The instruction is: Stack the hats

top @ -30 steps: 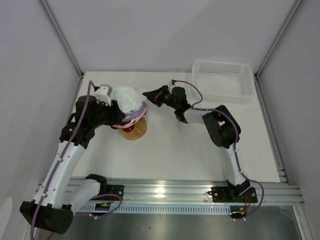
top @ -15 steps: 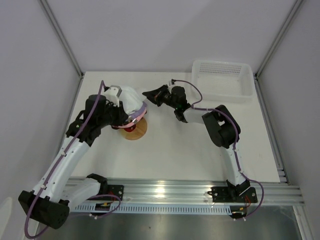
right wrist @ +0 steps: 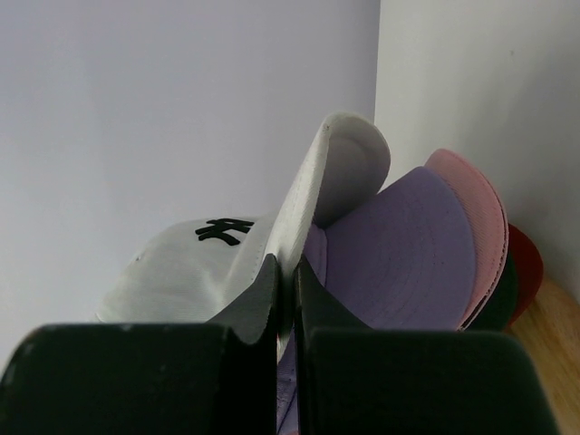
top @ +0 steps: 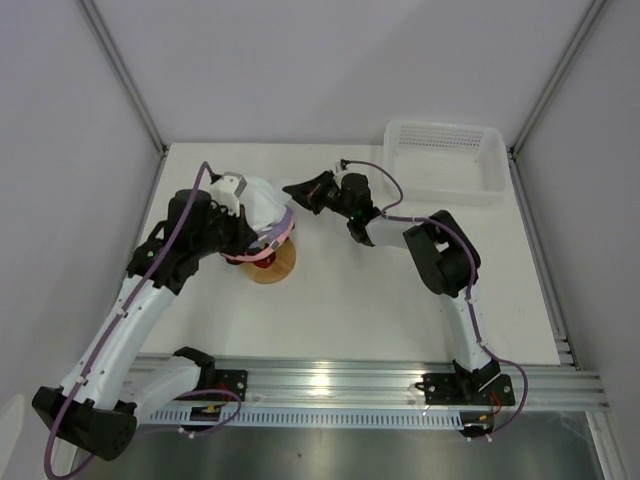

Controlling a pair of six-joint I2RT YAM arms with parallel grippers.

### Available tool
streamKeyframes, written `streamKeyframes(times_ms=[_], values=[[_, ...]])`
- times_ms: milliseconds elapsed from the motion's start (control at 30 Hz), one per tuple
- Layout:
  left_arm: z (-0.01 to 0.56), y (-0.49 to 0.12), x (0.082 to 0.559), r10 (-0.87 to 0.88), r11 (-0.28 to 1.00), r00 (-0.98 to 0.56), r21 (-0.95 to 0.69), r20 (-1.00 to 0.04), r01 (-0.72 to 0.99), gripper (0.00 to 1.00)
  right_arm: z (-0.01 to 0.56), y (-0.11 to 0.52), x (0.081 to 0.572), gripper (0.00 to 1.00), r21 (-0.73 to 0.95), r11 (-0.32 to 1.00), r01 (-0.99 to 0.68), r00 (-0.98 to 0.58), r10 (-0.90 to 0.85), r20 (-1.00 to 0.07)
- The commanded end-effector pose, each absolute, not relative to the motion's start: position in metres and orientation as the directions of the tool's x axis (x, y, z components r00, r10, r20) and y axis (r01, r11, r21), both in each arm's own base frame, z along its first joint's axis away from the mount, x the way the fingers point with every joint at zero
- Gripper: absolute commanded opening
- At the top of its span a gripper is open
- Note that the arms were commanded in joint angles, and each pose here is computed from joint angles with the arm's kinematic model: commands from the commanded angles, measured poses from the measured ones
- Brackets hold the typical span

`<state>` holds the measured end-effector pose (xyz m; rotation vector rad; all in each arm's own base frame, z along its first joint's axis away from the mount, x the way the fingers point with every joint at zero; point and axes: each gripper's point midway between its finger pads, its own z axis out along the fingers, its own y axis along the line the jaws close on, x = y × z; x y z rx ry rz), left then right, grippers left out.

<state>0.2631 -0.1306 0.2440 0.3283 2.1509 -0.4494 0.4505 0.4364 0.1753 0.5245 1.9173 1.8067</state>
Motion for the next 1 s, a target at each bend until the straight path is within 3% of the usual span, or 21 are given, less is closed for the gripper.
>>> streamKeyframes(times_ms=[0, 200, 400, 600, 800, 967], values=[[0.284, -0.166, 0.242, 0.031, 0.774, -0.546, -0.325, -0.837, 0.543, 0.01, 0.133, 0.442, 0.435, 0.00, 0.979, 0.202, -0.023, -0.843, 0.522, -0.127], [0.287, -0.193, 0.232, 0.019, 0.662, -0.606, -0.444, -0.795, 0.604, 0.01, 0.138, 0.440, 0.435, 0.00, 0.976, 0.213, -0.038, -0.836, 0.528, -0.148], [0.251, -0.197, 0.209, 0.088, 0.606, -0.672, -0.495, -0.736, 0.622, 0.01, 0.126, 0.435, 0.433, 0.00, 0.970, 0.242, -0.024, -0.829, 0.538, -0.155], [0.195, -0.190, 0.185, 0.172, 0.627, -0.793, -0.555, -0.585, 0.546, 0.01, 0.101, 0.429, 0.433, 0.00, 0.956, 0.292, 0.004, -0.819, 0.550, -0.165], [0.150, -0.182, 0.182, 0.212, 0.735, -0.867, -0.511, -0.450, 0.445, 0.01, 0.084, 0.428, 0.436, 0.00, 0.949, 0.316, 0.013, -0.813, 0.555, -0.174], [0.129, -0.177, 0.192, 0.189, 0.795, -0.892, -0.469, -0.411, 0.385, 0.01, 0.087, 0.428, 0.438, 0.00, 0.942, 0.333, -0.032, -0.808, 0.546, -0.221]])
